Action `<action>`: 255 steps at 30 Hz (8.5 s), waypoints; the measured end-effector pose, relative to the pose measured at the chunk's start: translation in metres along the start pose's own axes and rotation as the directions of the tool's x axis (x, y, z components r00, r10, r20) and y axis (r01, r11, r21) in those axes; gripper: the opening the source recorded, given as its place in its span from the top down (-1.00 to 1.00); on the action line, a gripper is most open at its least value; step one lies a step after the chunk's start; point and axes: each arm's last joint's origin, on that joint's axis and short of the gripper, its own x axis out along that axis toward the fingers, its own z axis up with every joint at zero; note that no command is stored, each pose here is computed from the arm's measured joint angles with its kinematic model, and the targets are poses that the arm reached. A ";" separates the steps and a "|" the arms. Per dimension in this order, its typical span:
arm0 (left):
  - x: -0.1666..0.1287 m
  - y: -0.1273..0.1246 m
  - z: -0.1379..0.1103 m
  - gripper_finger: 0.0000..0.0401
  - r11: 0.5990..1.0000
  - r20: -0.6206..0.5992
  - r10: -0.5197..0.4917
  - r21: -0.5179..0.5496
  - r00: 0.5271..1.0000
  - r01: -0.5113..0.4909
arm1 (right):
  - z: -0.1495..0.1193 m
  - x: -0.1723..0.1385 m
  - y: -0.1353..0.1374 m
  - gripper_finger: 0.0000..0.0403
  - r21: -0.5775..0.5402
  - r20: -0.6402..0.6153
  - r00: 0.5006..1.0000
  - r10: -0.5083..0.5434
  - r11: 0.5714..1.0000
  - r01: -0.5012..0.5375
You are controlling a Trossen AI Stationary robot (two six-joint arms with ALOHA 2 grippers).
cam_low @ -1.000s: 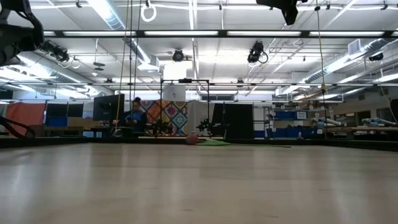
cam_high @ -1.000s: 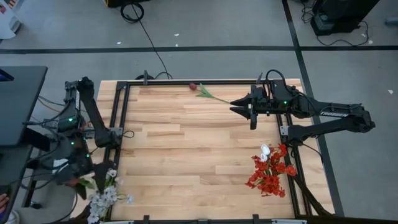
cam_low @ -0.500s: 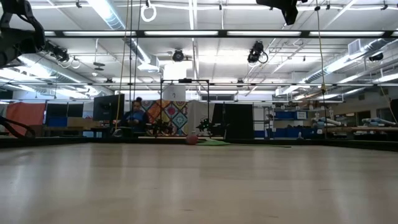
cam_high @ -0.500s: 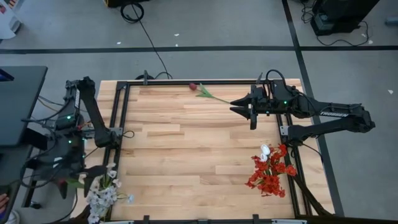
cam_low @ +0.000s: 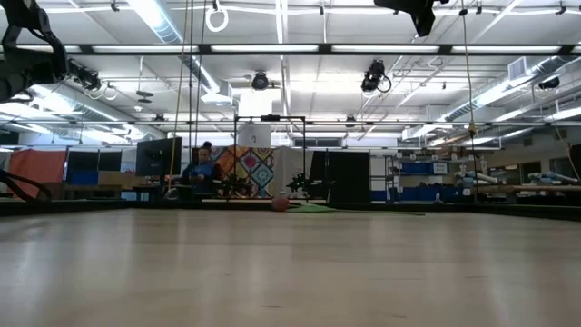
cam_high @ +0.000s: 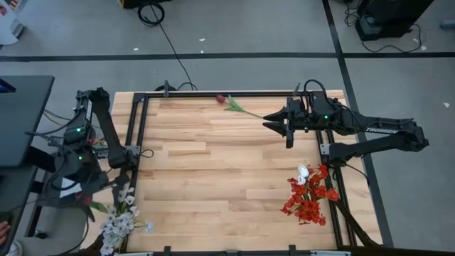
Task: Sort flowers into vase by color
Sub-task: Put the bottom red flower into the transparent vase, then put the fallen vase upright
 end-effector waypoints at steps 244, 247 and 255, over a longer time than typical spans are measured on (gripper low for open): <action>0.123 0.121 -0.124 -0.05 -0.515 -0.823 0.360 -0.568 0.440 -0.642 | -0.074 0.181 0.041 -0.43 0.248 -0.665 0.657 -0.355 0.725 0.642; 0.121 0.121 -0.113 -0.05 -0.484 -0.810 0.430 -0.580 0.398 -0.656 | -0.070 0.177 0.041 -0.43 0.236 -0.655 0.658 -0.372 0.726 0.646; 0.111 0.119 -0.086 -0.06 -0.441 -0.779 0.567 -0.560 0.266 -0.701 | -0.069 0.174 0.046 -0.43 0.215 -0.640 0.662 -0.390 0.736 0.641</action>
